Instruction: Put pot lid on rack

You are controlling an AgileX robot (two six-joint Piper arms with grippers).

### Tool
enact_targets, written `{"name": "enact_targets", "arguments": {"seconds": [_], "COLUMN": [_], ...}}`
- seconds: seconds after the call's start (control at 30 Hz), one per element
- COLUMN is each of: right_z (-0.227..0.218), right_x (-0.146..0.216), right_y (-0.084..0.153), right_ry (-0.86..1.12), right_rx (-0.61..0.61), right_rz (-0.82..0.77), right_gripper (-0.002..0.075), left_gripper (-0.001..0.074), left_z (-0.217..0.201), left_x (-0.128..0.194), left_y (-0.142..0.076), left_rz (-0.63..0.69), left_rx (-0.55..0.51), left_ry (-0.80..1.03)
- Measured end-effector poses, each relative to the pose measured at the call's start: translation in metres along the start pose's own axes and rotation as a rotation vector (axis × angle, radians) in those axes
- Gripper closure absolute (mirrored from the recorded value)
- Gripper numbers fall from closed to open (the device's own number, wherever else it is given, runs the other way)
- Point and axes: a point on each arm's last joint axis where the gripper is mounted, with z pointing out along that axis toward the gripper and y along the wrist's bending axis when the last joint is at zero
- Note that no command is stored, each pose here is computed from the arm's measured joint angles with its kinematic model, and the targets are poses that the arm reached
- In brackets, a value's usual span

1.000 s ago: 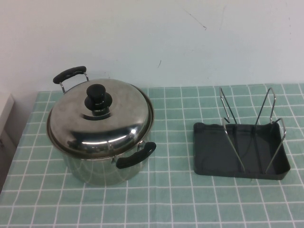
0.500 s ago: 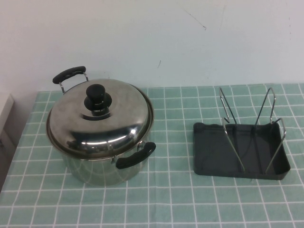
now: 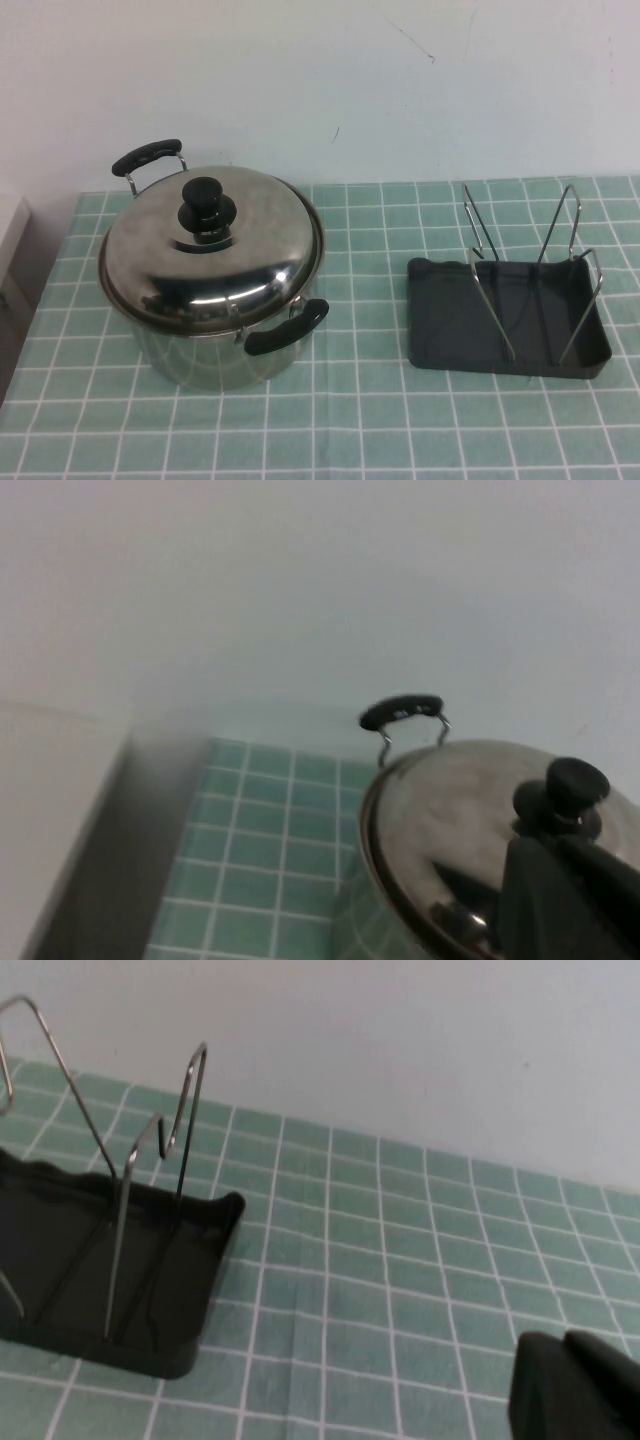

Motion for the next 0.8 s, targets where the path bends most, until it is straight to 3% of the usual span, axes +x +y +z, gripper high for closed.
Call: {"name": "enact_targets", "arguments": {"seconds": [0.17,0.33,0.47,0.6,0.8], "right_z": [0.006,0.008,0.01,0.011,0.011], "right_x": [-0.001,0.0,0.004,0.004,0.004], "right_y": [0.0,0.001,0.003,0.003,0.003], "right_ry": [0.01,-0.01,-0.021,-0.026,-0.031], "right_rx": [-0.008,-0.009,-0.013,-0.013,-0.012], "right_rz": [-0.02,-0.022,-0.015,-0.012,-0.015], "right_gripper": [0.0727,0.0727,0.0727,0.0727,0.0728], "left_gripper": [0.0738,0.0738,0.0722,0.0584,0.0251], "left_z": [0.051,0.101,0.136,0.163,0.195], "left_x": [0.007,0.008,0.009,0.015,0.025], "left_y": [-0.012,-0.018,-0.018,-0.032,-0.067], "left_rz": [-0.053,-0.057,0.069,0.212,0.41], "left_rx": [0.151,0.258,0.278,0.327,0.442], "left_ry": [0.149,0.133,0.114,0.148,0.177]}}
